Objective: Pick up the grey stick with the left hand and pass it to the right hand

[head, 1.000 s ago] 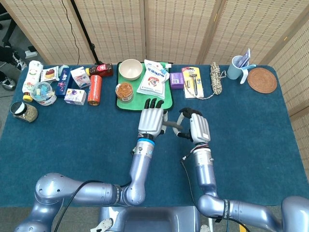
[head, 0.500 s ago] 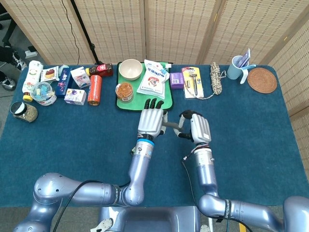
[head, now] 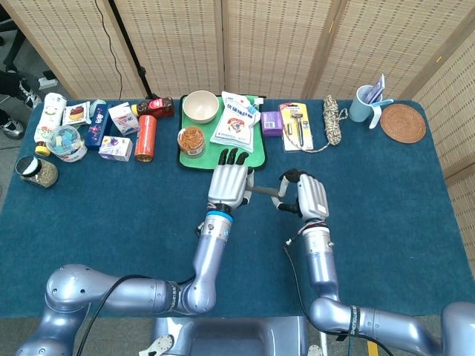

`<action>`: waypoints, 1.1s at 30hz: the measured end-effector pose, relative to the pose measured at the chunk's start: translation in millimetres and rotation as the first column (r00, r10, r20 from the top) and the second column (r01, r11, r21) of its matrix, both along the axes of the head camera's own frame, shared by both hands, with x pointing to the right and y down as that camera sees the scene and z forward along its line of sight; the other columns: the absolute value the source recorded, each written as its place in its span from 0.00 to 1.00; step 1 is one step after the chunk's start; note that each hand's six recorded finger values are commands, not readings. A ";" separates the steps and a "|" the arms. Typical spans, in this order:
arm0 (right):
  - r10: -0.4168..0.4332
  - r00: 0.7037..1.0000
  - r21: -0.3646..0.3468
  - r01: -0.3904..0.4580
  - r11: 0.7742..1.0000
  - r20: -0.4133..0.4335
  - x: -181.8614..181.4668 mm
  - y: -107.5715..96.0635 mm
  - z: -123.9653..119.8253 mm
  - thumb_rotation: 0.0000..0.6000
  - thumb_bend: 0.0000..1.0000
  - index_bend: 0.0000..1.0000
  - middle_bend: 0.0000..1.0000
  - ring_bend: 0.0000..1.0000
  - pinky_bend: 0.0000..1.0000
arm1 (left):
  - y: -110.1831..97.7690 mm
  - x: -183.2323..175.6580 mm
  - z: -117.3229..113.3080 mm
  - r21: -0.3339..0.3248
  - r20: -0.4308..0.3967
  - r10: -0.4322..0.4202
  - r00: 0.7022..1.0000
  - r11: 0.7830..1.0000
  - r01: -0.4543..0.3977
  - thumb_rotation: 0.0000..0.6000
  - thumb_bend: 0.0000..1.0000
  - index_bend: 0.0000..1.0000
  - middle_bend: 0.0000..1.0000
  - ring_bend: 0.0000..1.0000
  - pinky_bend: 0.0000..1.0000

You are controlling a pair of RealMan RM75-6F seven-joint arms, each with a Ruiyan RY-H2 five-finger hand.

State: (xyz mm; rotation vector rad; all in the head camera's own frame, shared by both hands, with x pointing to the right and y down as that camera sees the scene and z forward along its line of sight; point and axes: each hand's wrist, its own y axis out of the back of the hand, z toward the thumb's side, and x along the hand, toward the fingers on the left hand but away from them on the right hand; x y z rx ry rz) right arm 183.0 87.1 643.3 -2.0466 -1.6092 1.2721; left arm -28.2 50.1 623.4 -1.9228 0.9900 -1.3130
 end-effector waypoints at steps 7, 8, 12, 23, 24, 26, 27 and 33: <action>0.012 1.000 -0.001 -0.013 1.000 -0.019 11.3 -1.4 0.2 1.00 0.55 0.73 0.40 0.33 0.25 | -7.7 -13.4 -2.9 0.027 0.007 0.012 1.000 1.000 -0.012 1.00 0.56 0.75 0.19 0.03 0.00; 0.015 1.000 -0.001 -0.015 1.000 -0.023 13.3 -1.6 0.4 1.00 0.55 0.73 0.40 0.33 0.25 | -8.9 -15.1 -3.5 0.031 0.007 0.013 1.000 0.999 -0.014 1.00 0.56 0.75 0.19 0.03 0.00; 0.025 0.999 0.003 -0.025 1.000 -0.038 22.6 -2.6 0.0 1.00 0.56 0.73 0.40 0.33 0.25 | -15.1 -24.6 -5.2 0.042 0.010 0.012 1.000 0.999 -0.013 1.00 0.56 0.75 0.19 0.03 0.00; 0.040 0.997 0.019 -0.039 0.999 -0.070 42.5 -5.0 -3.9 1.00 0.56 0.73 0.40 0.33 0.26 | -25.2 -45.6 -8.5 0.057 0.009 0.010 1.000 0.998 -0.010 1.00 0.56 0.75 0.19 0.03 0.00; 0.041 0.996 0.020 -0.040 0.999 -0.073 44.0 -5.3 -4.3 1.00 0.56 0.73 0.40 0.33 0.26 | -26.0 -47.1 -9.2 0.058 0.008 0.008 1.000 0.998 -0.009 1.00 0.56 0.75 0.19 0.03 0.00; 0.044 0.996 0.023 -0.042 0.999 -0.080 48.4 -5.7 -5.3 1.00 0.56 0.73 0.40 0.33 0.26 | -27.7 -50.8 -10.8 0.062 0.007 0.007 1.000 0.998 -0.008 1.00 0.56 0.75 0.19 0.03 0.00; 0.047 0.995 0.025 -0.045 0.999 -0.087 51.6 -6.0 -5.8 1.00 0.56 0.73 0.40 0.33 0.26 | -28.4 -52.7 -11.5 0.065 0.009 0.008 1.000 0.998 -0.008 1.00 0.56 0.74 0.19 0.03 0.00; 0.060 0.992 0.029 -0.057 0.998 -0.111 67.6 -5.5 -7.7 1.00 0.57 0.73 0.40 0.33 0.26 | -31.1 -67.8 -14.8 0.080 0.010 0.009 1.000 0.997 -0.010 1.00 0.56 0.74 0.19 0.03 0.00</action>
